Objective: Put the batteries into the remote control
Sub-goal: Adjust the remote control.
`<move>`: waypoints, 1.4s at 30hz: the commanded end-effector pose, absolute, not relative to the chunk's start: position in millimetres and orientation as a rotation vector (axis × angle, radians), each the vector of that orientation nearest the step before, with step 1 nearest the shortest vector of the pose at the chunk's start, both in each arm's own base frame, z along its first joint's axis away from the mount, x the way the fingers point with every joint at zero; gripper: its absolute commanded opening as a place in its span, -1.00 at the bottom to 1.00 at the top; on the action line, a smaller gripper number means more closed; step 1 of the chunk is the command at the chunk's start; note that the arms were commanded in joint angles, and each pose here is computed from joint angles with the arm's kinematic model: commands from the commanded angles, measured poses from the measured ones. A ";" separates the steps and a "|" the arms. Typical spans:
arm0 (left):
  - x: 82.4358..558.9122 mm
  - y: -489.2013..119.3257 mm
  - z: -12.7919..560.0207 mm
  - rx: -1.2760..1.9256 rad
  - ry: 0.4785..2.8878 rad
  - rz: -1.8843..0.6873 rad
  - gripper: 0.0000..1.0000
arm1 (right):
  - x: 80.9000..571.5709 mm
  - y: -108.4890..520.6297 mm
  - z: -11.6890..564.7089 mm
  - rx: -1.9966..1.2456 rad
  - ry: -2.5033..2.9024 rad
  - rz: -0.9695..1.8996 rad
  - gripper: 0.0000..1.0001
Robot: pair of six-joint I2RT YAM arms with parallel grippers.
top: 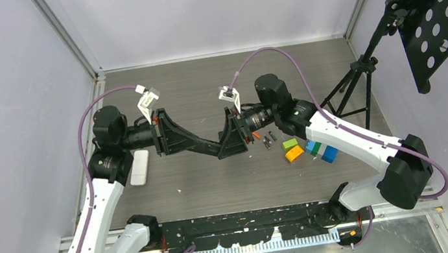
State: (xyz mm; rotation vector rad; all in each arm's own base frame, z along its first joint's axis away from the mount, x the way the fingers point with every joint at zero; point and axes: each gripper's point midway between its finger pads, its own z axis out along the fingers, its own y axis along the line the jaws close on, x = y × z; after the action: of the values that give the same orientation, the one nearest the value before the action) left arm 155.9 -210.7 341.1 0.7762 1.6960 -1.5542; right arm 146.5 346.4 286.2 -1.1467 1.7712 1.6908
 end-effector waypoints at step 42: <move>251.1 -198.8 389.8 0.000 1.484 -1.556 0.00 | 208.5 388.4 341.7 -0.432 1.564 2.017 -0.99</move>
State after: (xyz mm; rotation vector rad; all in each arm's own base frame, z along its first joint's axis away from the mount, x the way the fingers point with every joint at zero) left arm 253.8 -198.1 377.2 -0.0611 1.5472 -1.5717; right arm 220.2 394.1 331.1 -0.3777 1.6034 2.0108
